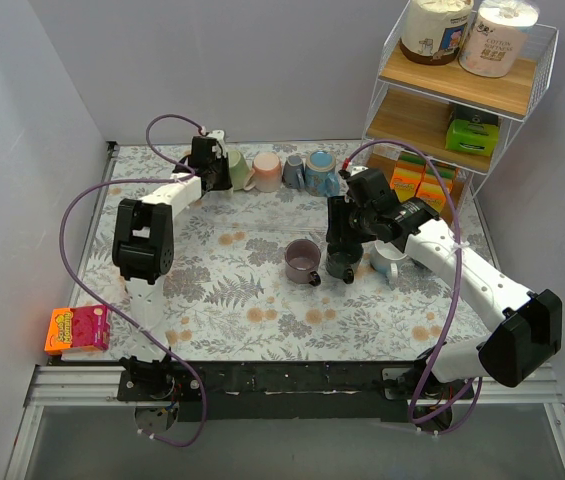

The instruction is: Turn the mug right side up

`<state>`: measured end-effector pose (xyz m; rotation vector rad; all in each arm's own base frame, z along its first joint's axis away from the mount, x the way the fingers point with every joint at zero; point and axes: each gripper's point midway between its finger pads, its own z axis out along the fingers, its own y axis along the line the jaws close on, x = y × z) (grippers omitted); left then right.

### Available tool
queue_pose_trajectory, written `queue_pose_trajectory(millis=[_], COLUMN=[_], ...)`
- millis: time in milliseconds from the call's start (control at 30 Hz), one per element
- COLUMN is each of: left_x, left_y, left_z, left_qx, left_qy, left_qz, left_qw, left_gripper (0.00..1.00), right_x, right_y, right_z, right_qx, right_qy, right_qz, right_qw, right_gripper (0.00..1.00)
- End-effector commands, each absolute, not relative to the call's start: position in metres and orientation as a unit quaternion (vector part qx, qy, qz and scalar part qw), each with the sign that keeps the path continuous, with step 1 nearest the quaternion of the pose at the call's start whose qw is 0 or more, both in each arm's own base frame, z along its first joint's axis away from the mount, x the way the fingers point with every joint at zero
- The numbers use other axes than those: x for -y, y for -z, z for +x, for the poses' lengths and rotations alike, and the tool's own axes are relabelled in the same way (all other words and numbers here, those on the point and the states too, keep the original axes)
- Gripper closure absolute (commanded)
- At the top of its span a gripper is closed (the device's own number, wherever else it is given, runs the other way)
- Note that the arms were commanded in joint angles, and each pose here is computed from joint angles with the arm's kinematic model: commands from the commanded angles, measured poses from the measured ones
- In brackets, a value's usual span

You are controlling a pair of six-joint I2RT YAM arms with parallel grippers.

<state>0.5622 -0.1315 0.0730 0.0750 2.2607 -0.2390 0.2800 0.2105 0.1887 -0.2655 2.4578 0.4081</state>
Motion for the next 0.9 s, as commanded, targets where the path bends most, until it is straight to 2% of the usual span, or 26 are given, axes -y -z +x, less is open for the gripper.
queue_pose_trajectory(millis=[0, 367, 500, 633, 767, 833, 867], left_x=[0.141, 0.140, 0.139, 0.156, 0.171, 0.177, 0.181], left_y=[-0.153, -0.237, -0.271, -0.324, -0.392, -0.411, -0.420], left_z=[0.553, 0.507, 0.486, 0.455, 0.406, 0.388, 0.377], left_qx=[-0.869, -0.833, -0.815, -0.781, -0.717, -0.693, -0.674], left_qy=[0.148, 0.195, 0.213, 0.288, 0.382, 0.424, 0.444], left_qz=[0.011, -0.031, -0.038, -0.027, -0.014, -0.016, -0.003], left_qw=[0.472, 0.517, 0.537, 0.553, 0.584, 0.583, 0.590], left_gripper=[1.00, 1.00, 1.00, 1.00, 1.00, 1.00, 1.00], right_x=[-0.224, -0.259, -0.284, -0.315, -0.344, -0.352, -0.355], right_y=[-0.213, -0.242, -0.262, -0.299, -0.359, -0.369, -0.389], right_z=[0.287, 0.290, 0.286, 0.277, 0.263, 0.259, 0.255], right_qx=[-0.914, -0.878, -0.848, -0.788, -0.676, -0.651, -0.610], right_qy=[-0.195, -0.286, -0.352, -0.452, -0.578, -0.625, -0.650], right_qz=[-0.107, -0.138, -0.164, -0.197, -0.233, -0.215, -0.232], right_qw=[0.339, 0.358, 0.361, 0.369, 0.393, 0.372, 0.389], right_gripper=[0.38, 0.34, 0.27, 0.23, 0.23, 0.23, 0.23])
